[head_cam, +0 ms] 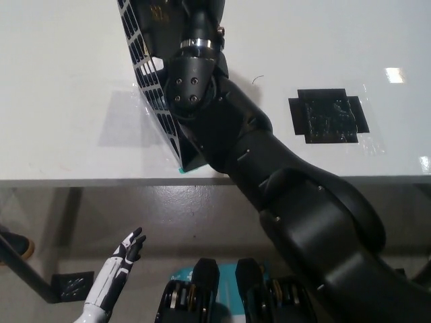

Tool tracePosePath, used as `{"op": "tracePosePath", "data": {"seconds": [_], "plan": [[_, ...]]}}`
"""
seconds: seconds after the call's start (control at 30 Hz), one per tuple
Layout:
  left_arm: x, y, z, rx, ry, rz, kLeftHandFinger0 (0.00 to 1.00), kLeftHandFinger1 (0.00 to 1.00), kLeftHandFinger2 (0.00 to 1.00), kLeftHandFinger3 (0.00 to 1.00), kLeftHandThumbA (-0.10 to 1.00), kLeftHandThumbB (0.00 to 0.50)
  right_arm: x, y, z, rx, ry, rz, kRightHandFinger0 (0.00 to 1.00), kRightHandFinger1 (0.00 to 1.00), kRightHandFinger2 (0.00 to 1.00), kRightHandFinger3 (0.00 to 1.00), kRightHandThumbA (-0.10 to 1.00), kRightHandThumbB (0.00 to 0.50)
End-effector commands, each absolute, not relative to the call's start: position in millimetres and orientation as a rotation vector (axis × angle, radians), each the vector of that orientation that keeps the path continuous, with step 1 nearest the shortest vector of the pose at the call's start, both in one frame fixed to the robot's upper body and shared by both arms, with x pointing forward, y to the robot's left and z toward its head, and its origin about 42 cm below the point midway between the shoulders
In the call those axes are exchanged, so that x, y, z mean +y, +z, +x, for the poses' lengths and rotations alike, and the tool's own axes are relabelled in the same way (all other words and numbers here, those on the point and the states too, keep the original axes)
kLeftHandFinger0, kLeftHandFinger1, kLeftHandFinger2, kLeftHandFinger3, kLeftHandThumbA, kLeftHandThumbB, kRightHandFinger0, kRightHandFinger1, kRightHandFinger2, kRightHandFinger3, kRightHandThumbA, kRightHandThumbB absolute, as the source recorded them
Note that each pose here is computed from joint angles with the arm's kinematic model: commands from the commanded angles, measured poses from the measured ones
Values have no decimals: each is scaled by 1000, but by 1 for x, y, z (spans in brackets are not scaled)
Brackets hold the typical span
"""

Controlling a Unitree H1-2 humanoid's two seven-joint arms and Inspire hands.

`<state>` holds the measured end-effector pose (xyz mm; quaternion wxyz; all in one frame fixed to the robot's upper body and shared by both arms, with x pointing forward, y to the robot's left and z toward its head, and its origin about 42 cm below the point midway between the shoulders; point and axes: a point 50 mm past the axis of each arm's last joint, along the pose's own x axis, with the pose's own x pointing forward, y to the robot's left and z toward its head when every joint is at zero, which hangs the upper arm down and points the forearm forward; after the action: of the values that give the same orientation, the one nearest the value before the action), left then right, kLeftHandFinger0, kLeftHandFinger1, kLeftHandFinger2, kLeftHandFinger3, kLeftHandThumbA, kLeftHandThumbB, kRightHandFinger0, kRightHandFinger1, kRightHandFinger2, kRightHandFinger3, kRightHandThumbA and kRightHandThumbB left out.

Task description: A notebook is kept standing on the table on the right hand side and a black shelf is kept on the left hand side and the robot uses its right hand to grab the notebook and places it in the shelf

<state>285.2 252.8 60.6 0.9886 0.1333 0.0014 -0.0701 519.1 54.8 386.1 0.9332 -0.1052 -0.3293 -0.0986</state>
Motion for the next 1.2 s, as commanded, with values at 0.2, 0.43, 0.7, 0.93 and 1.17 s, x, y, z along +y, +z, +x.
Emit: {"op": "tracePosePath", "data": {"seconds": [0.2,0.43,0.7,0.93,1.17], "plan": [[255,70,289,-33,-145,293,1000,1000,1000,1000,1000,174,69,410,527,-643,61,-442,1000,1000,1000,1000,776,430],[257,72,291,-41,-155,285,1000,1000,1000,1000,1000,160,67,406,528,-665,61,-499,1000,1000,1000,1000,956,430],[257,71,289,-35,-156,279,1000,1000,1000,1000,1000,182,63,402,529,-665,57,-482,1000,1000,1000,1000,987,381],[255,71,291,-35,-158,266,1000,1000,1000,1000,1000,191,40,416,538,-740,22,-484,1000,1000,1000,1000,1000,357],[261,77,292,-52,-165,282,1000,1000,1000,1000,1000,158,-35,476,516,-1032,-15,-377,1000,1000,1000,1000,1000,324]]}}
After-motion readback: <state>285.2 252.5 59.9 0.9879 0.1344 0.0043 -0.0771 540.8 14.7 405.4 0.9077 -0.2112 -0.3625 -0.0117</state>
